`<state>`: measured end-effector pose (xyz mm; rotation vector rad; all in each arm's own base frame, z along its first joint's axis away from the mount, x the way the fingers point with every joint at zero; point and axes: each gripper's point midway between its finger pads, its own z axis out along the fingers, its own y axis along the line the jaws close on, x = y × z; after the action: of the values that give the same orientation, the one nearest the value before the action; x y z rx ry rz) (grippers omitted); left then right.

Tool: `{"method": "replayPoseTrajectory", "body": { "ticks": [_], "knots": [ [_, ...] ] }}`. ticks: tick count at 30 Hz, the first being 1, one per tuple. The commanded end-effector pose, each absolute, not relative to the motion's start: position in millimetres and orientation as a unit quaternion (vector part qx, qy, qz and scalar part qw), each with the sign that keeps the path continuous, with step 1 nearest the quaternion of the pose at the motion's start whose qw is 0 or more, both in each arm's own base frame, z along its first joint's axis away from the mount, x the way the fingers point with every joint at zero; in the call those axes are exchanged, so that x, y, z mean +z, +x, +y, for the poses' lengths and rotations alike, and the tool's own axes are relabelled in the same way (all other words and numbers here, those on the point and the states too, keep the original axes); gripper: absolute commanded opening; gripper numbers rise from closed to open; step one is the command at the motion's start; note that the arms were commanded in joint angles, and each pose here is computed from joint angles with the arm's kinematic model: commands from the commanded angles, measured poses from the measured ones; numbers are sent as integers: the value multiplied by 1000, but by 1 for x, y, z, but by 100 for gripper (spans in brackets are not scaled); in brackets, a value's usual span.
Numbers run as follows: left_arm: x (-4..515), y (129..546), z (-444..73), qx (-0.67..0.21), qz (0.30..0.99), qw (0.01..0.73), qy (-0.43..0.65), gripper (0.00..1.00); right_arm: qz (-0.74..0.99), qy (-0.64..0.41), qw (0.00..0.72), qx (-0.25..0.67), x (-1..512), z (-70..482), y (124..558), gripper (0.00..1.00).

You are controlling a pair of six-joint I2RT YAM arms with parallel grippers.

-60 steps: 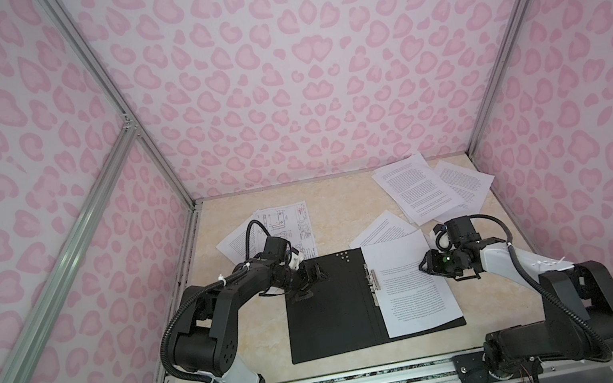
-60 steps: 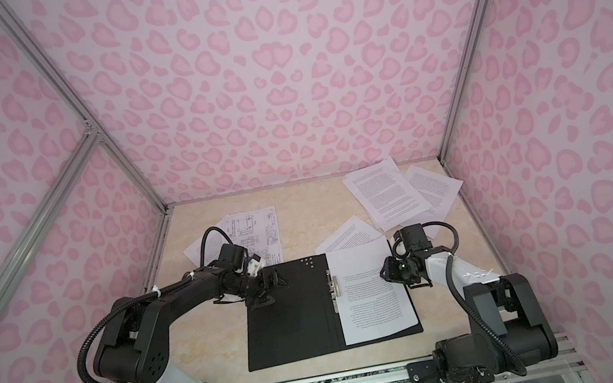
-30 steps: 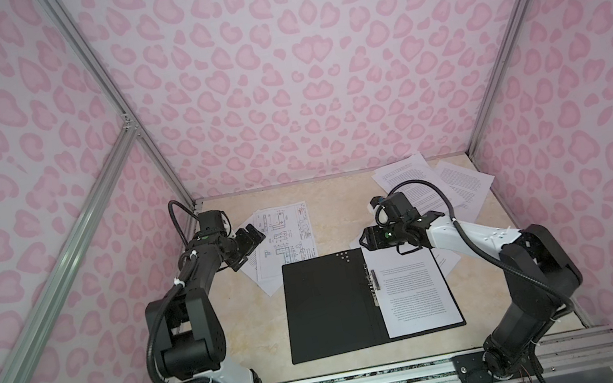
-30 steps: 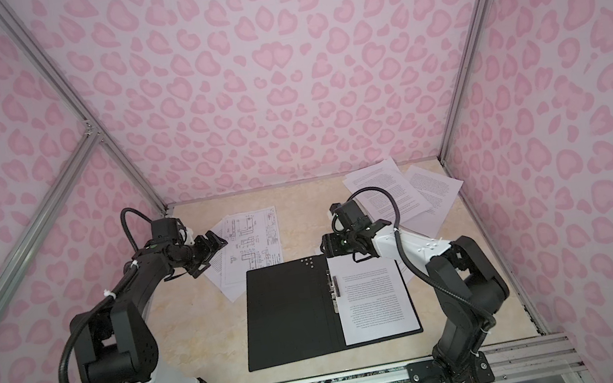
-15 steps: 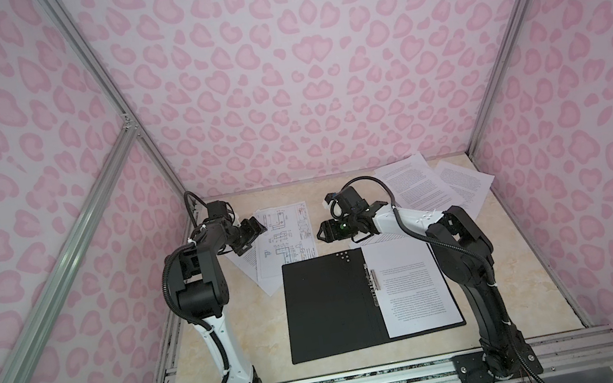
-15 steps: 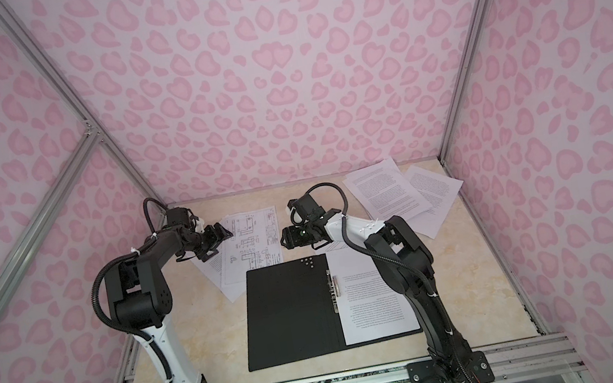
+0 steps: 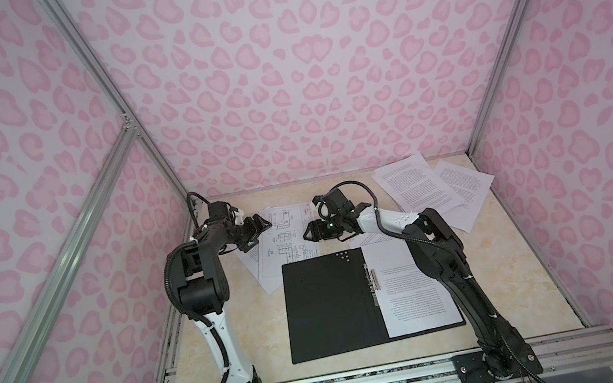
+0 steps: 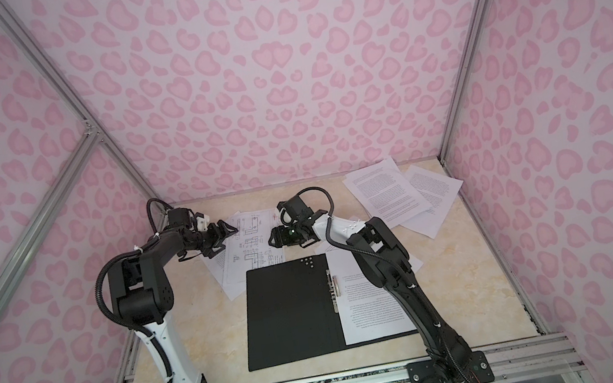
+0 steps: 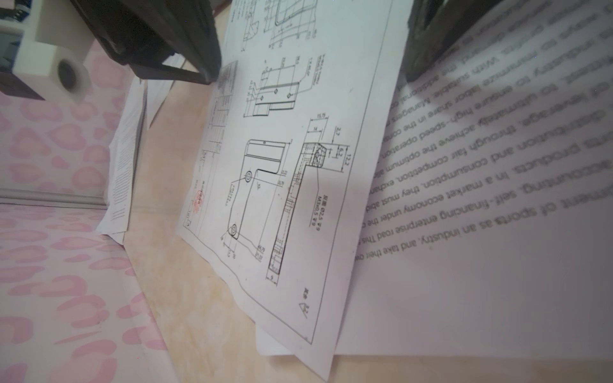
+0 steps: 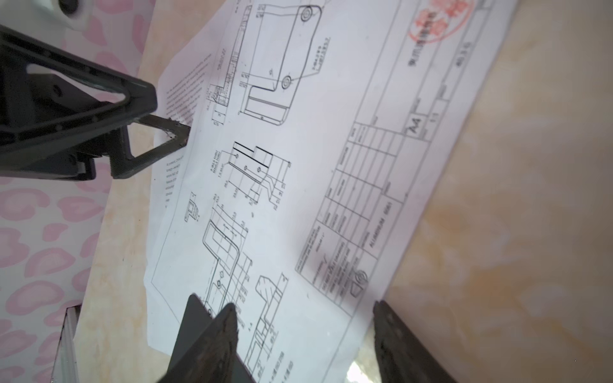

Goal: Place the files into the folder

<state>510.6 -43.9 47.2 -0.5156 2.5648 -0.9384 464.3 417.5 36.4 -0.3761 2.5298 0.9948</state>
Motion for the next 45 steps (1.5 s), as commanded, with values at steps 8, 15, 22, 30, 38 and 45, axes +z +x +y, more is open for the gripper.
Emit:
{"method": "replayPoseTrajectory", "body": {
  "ticks": [8,15,22,30,38,45],
  "knots": [
    [94,510,-69,-434,861,200,-175,73,911,-119,149,366,10,423,451,66],
    [103,509,-74,-458,848,203,-174,68,904,-113,147,386,13,426,453,65],
    [80,515,-67,-425,866,193,-178,73,898,-109,140,403,13,429,453,65],
    [41,508,-62,-373,895,170,-177,66,895,-105,135,412,11,430,453,64],
    [57,508,-66,-395,880,187,-185,51,892,-102,131,420,10,430,454,64],
    [93,510,-63,-410,865,228,-176,71,887,-99,127,432,10,431,452,64]
  ]
}}
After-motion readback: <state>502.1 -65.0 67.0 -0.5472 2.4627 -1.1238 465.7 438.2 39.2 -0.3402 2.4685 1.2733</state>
